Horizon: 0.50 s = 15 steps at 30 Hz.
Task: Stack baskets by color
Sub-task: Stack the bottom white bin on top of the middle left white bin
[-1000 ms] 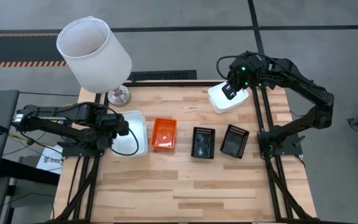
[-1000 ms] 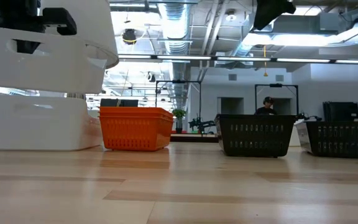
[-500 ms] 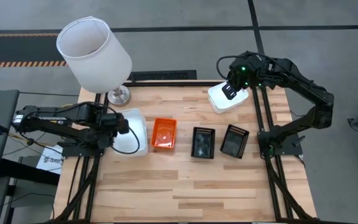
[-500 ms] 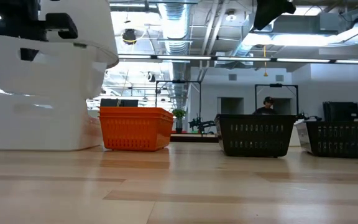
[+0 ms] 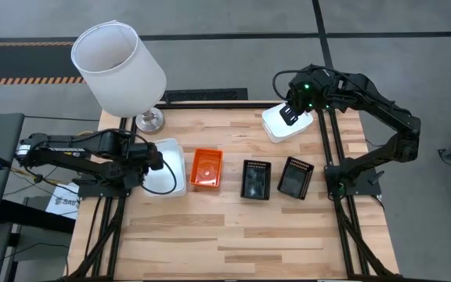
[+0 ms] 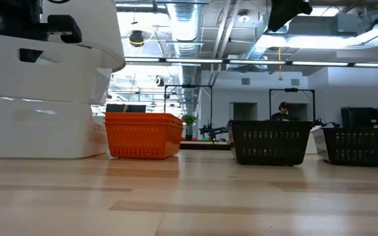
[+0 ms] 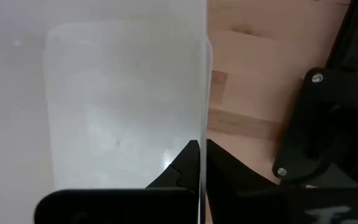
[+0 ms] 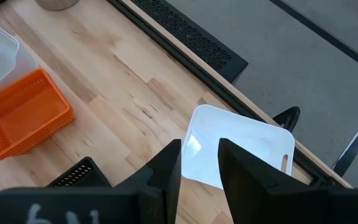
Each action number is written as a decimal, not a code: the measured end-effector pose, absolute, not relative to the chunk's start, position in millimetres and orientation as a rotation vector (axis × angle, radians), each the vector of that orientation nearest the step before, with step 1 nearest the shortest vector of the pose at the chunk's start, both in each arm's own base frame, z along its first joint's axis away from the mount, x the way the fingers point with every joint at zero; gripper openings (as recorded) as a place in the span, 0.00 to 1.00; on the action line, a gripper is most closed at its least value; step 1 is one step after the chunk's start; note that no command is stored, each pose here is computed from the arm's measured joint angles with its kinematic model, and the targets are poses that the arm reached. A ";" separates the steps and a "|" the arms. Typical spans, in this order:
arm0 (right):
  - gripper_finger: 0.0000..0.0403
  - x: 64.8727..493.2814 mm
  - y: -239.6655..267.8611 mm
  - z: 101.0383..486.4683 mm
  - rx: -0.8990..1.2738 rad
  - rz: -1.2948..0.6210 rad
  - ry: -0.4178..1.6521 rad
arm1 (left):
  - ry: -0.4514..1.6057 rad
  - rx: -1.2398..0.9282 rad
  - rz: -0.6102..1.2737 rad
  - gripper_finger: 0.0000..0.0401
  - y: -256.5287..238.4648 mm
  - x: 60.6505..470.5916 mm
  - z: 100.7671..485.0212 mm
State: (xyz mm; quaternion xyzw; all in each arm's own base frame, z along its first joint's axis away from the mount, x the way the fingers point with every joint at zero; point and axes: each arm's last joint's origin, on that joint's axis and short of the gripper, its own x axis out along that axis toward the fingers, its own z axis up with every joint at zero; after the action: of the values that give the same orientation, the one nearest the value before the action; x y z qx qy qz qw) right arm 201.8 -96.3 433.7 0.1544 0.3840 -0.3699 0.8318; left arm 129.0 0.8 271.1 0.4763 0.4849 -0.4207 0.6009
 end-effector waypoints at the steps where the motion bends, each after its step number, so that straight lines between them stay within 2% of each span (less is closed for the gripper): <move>1: 0.32 201.8 -96.3 433.7 0.327 -0.784 0.814 | 1.123 1.106 -0.973 0.00 0.9 129.2 271.2; 15: 0.32 201.8 -96.4 433.7 0.328 -0.785 0.814 | 1.113 1.133 -0.993 0.00 1.0 129.5 270.0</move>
State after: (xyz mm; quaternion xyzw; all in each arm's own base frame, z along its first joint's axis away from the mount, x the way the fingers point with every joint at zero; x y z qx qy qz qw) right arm 201.8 -96.4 433.7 0.1545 0.3841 -0.3703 0.8316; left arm 129.5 1.0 270.0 0.4874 0.4785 -0.4269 0.5927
